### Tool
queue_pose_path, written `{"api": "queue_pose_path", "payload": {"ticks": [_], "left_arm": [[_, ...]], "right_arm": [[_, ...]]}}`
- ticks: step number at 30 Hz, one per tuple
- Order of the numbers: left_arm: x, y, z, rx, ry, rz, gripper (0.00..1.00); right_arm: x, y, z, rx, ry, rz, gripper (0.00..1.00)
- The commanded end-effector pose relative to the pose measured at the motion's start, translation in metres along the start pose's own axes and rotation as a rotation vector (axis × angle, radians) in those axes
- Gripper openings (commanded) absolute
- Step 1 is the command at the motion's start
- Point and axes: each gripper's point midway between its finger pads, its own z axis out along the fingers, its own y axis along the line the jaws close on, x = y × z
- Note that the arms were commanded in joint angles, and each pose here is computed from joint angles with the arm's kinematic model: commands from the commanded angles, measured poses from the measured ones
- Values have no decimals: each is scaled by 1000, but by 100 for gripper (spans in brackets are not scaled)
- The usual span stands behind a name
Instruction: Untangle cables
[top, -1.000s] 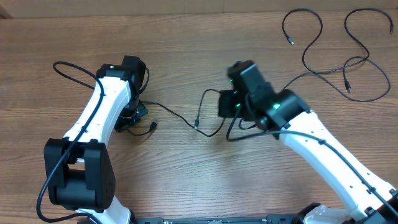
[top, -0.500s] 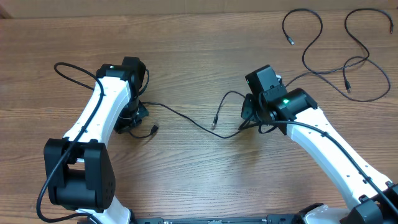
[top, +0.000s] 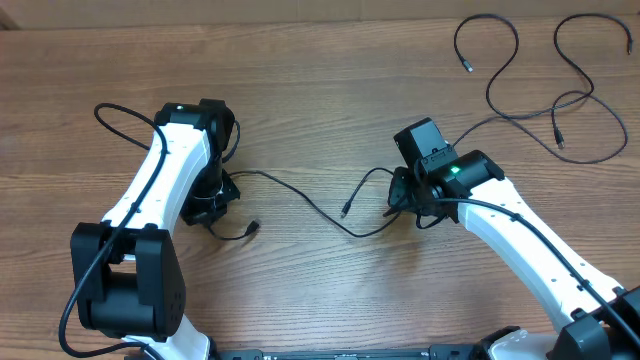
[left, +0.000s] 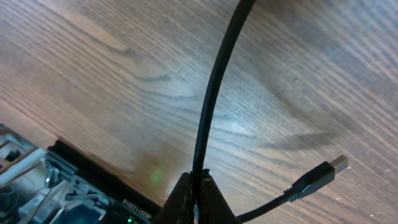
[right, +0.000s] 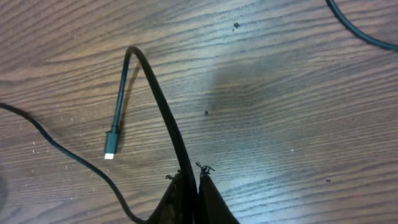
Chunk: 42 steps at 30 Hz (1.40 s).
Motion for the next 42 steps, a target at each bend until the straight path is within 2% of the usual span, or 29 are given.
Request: {"api": "queue_pose_path", "payload": {"ticks": [1, 3, 11, 17, 21, 25, 28, 34, 36, 42], "left_arm": [[-1, 3, -2, -12, 2, 13, 4], [-1, 4, -2, -18, -1, 13, 4], [-6, 7, -2, -40, -28, 8, 4], [-11, 5, -2, -29, -48, 0, 5], [-12, 3, -2, -22, -51, -1, 6], [-14, 2, -2, -16, -59, -3, 6], [-15, 0, -2, -12, -63, -4, 7], [-15, 0, -2, -11, -64, -4, 7], [-15, 0, -2, -11, -64, -4, 7], [-15, 0, -2, -11, -64, -4, 7]], "right_arm": [[4, -4, 1, 15, 15, 4, 10], [7, -7, 1, 25, 26, 3, 16], [14, -13, 1, 50, 56, 3, 26], [14, -13, 1, 49, 56, 3, 44], [6, -6, 1, 20, 25, 4, 62], [-1, 15, 1, -81, 8, 4, 71], [-3, 38, -2, -186, 14, -7, 71], [-4, 63, 8, -233, -10, -55, 67], [-1, 74, 23, -231, -5, -82, 63], [10, 89, 66, -189, 25, -74, 62]]}}
